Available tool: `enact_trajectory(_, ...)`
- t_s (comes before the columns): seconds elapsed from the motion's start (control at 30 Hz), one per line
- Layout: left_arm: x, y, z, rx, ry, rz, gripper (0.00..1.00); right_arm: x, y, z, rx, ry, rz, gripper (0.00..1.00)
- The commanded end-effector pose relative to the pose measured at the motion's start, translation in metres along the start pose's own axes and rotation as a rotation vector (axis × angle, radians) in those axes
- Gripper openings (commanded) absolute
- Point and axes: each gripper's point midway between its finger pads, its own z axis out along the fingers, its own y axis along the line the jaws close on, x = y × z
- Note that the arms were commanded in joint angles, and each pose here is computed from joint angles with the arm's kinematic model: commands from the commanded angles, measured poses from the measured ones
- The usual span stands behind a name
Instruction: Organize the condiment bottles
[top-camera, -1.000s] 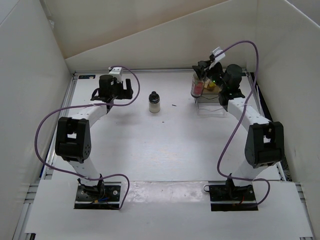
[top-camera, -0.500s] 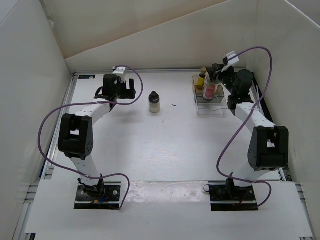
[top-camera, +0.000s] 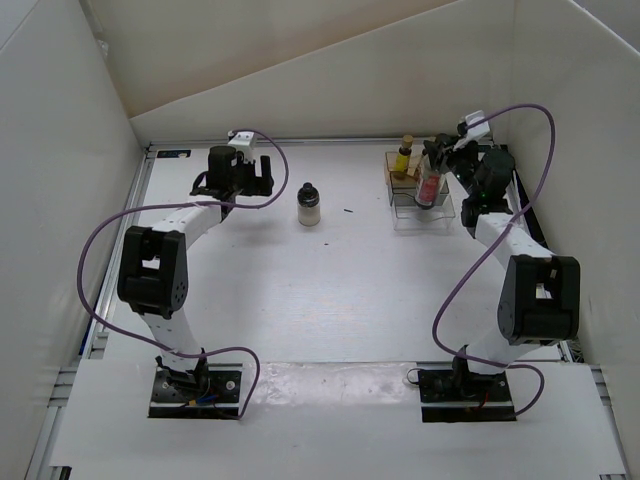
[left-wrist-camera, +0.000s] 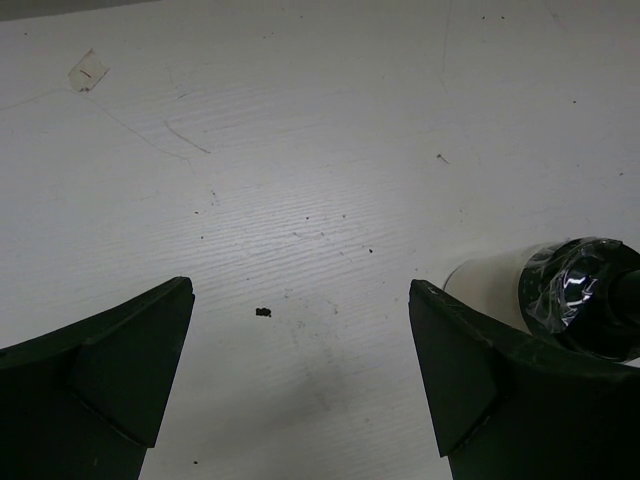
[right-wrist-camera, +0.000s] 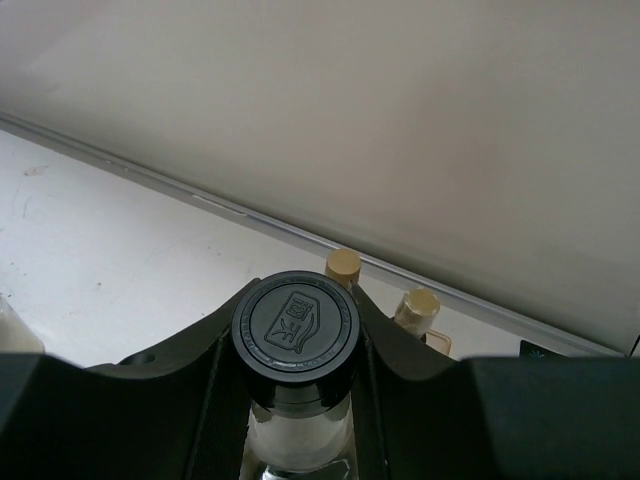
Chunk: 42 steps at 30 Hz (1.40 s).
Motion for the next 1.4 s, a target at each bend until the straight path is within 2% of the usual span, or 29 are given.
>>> enact_trajectory(0.0,-0.018,-0.002,0.001,-0.002,-0.032,0.017,1.00,-0.099,-0.011,-0.001,0.038,-0.274,-0.129,0.00)
enact_trajectory(0.4,-0.013,0.000,0.008,-0.009,-0.016,0.024,1.00,-0.103,-0.028,0.034,0.044,-0.290,-0.116,0.00)
enact_trajectory(0.83,-0.015,0.010,0.022,-0.026,-0.008,0.010,1.00,-0.072,-0.048,0.073,0.046,-0.265,-0.081,0.00)
enact_trajectory(1.2,-0.011,0.013,0.025,-0.029,0.005,0.008,1.00,-0.054,-0.039,0.067,0.033,-0.250,-0.081,0.00)
enact_trajectory(1.37,-0.012,0.013,0.023,-0.031,0.005,0.017,1.00,-0.033,-0.034,0.061,0.033,-0.231,-0.069,0.00)
